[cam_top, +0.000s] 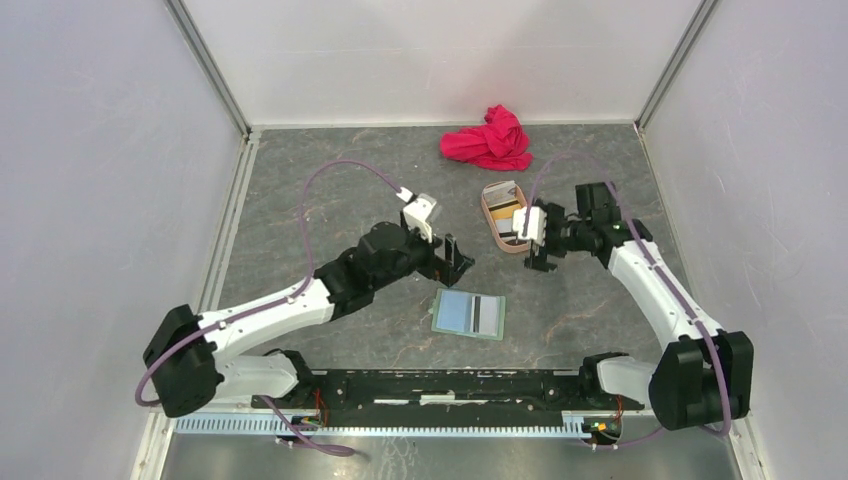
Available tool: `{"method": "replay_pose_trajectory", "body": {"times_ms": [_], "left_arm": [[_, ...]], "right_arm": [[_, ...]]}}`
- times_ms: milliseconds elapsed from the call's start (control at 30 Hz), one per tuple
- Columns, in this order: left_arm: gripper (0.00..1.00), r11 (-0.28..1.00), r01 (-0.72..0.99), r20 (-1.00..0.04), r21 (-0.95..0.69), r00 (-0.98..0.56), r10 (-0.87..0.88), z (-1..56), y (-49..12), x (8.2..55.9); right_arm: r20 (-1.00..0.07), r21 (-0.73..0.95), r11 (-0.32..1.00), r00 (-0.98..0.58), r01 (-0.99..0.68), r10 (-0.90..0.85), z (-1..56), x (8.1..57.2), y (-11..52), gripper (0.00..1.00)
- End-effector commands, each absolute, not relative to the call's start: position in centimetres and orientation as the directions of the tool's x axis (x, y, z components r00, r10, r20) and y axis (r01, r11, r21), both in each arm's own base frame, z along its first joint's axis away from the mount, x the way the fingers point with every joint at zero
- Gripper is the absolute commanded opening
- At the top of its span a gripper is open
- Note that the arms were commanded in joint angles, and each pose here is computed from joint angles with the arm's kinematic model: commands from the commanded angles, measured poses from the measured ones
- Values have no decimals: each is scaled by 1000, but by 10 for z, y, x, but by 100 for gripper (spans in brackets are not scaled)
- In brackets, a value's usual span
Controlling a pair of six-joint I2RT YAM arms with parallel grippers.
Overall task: Put the credit cards into the card holder
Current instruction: Pick up the credit card from the storage box.
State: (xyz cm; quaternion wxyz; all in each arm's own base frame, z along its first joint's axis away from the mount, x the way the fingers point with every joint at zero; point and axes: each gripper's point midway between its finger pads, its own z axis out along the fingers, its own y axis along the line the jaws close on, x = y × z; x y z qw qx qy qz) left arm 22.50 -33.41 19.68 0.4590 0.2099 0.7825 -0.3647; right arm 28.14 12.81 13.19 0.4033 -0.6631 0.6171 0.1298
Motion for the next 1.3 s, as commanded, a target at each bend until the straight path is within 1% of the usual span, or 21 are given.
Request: {"method": "replay_pose_trajectory", "body": {"times_ms": [0, 67, 133, 200, 300, 333, 367, 400, 533, 633, 733, 833, 1267], "left_arm": [[100, 743, 664, -989, -91, -145, 9, 255, -304, 278], [100, 761, 646, -996, -51, -88, 8, 267, -293, 297], [100, 750, 660, -999, -32, -44, -4, 276, -289, 313], [100, 737, 676, -1000, -18, 5, -29, 282, -287, 326], [100, 700, 714, -995, 6, 73, -65, 277, -292, 336], [100, 686, 726, -993, 40, 106, -54, 274, -294, 337], [100, 677, 734, -994, 53, 104, -34, 262, -298, 342], [100, 667, 742, -995, 63, 96, -14, 253, -302, 345], [100, 637, 766, -996, 86, 46, 79, 215, -308, 351], [99, 643, 762, -996, 75, 29, 83, 193, -304, 348], [99, 611, 786, -996, 91, 67, 62, 199, -306, 338], [100, 657, 750, -997, 76, 60, 46, 199, -299, 345], [100, 684, 727, -998, 66, 62, 30, 200, -293, 346]], "right_arm": [[-722, -429, 225, 183, -875, -667, 188, 321, 129, 98], [-701, -466, 154, 258, -871, -665, 198, 328, 134, 98], [-665, -519, 81, 342, -851, -663, 205, 339, 138, 98], [-599, -577, -34, 452, -816, -661, 209, 355, 141, 97], [-539, -619, -145, 551, -772, -637, 216, 381, 148, 96], [-526, -623, -177, 575, -762, -627, 218, 392, 150, 95], [-529, -607, -198, 577, -770, -623, 213, 401, 153, 94], [-513, -613, -215, 590, -760, -624, 217, 411, 155, 94], [-451, -588, -277, 592, -760, -668, 193, 446, 157, 93], [-427, -573, -298, 589, -763, -686, 178, 461, 161, 93], [-428, -553, -304, 578, -776, -695, 163, 471, 166, 92], [-417, -531, -307, 560, -789, -716, 146, 479, 169, 92], [-346, -484, -311, 506, -818, -790, 100, 502, 173, 85]]}}
